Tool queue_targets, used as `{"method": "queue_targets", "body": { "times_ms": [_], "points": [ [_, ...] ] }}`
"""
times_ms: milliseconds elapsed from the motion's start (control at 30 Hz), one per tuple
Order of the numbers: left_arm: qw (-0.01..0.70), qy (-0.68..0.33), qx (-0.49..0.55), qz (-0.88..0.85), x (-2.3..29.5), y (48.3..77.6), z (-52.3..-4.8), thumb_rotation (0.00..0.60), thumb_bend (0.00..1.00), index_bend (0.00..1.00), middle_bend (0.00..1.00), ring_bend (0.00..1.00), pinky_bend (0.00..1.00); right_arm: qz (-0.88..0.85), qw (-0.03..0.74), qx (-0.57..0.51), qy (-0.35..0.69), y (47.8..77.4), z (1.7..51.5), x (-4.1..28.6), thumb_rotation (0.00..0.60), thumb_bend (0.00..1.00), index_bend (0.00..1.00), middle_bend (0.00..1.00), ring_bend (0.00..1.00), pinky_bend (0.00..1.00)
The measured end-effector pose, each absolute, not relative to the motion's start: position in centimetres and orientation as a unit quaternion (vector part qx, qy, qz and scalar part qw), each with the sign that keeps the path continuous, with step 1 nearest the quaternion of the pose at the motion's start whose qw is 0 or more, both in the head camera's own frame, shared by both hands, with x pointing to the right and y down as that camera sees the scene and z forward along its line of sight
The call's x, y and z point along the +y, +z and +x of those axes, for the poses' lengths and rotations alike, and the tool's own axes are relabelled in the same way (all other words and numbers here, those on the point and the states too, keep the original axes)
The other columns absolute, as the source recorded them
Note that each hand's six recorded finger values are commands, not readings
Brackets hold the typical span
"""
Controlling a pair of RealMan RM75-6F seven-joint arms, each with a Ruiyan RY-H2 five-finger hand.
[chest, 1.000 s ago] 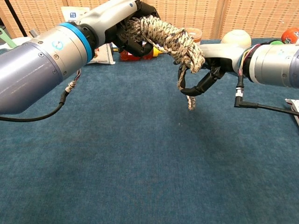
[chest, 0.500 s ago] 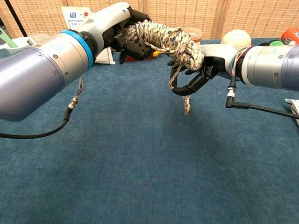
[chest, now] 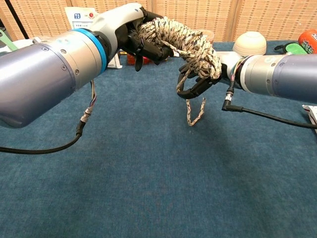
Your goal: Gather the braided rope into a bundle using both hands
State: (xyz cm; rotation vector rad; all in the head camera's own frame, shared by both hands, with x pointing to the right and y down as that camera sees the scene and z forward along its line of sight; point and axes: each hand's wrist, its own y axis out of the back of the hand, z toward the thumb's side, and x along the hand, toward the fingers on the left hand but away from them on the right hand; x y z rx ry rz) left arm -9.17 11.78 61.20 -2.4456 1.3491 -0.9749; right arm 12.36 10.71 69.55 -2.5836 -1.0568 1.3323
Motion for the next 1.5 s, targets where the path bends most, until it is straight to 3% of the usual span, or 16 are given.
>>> {"method": "queue_targets", "body": {
  "times_ms": [700,733,800,833,867,933,1033,1133,1500],
  "points": [
    [-0.008,-0.325,0.461,-0.826,12.3,61.3,-9.0,0.6,0.52,0.61,0.49,0.54,0.72,-0.839,0.026,-0.36,0.407,68.1,11.7,10.1,0.6,0.48,0.73,0.0,0.0,0.0],
    [-0.011,-0.326,0.46,-0.826,12.3,61.3,-9.1,0.6,0.51,0.61,0.49,0.54,0.72,-0.839,0.026,-0.361,0.406,68.1,11.8,10.1,0.6,0.48,0.71,0.0,0.0,0.0],
    [-0.019,-0.326,0.459,-0.826,12.3,61.3,-9.2,0.6,0.51,0.61,0.49,0.54,0.72,-0.84,0.026,-0.36,0.405,67.9,11.9,10.1,0.6,0.48,0.53,0.0,0.0,0.0],
    [-0.022,-0.327,0.459,-0.826,12.3,61.2,-9.4,0.6,0.51,0.61,0.49,0.54,0.72,-0.842,0.026,-0.358,0.404,67.8,11.9,10.1,0.6,0.46,0.35,0.0,0.0,0.0],
    [-0.022,-0.327,0.46,-0.826,12.2,61.1,-9.5,0.6,0.52,0.61,0.49,0.54,0.72,-0.843,0.028,-0.354,0.403,67.8,11.9,10.1,0.6,0.39,0.17,0.0,0.0,0.0],
    [-0.023,-0.325,0.461,-0.826,12.2,60.9,-9.6,0.6,0.52,0.61,0.49,0.54,0.72,-0.847,0.033,-0.342,0.405,67.7,12.1,10.3,0.6,0.23,0.01,0.0,0.0,0.0],
    [-0.025,-0.322,0.463,-0.826,12.3,60.4,-9.9,0.6,0.51,0.61,0.49,0.54,0.72,-0.848,0.044,-0.329,0.414,67.5,13.0,10.4,0.6,0.07,0.0,0.0,0.0,0.0],
    [-0.027,-0.316,0.468,-0.825,12.1,59.8,-10.3,0.6,0.51,0.61,0.49,0.54,0.72,-0.843,0.057,-0.319,0.429,67.1,14.1,10.4,0.6,0.01,0.0,0.0,0.0,0.0],
    [-0.044,-0.303,0.473,-0.827,11.6,59.3,-11.5,0.6,0.51,0.61,0.49,0.54,0.72,-0.805,0.062,-0.331,0.489,68.5,19.8,10.5,0.6,0.0,0.0,0.0,0.0,0.0]
  ]
}}
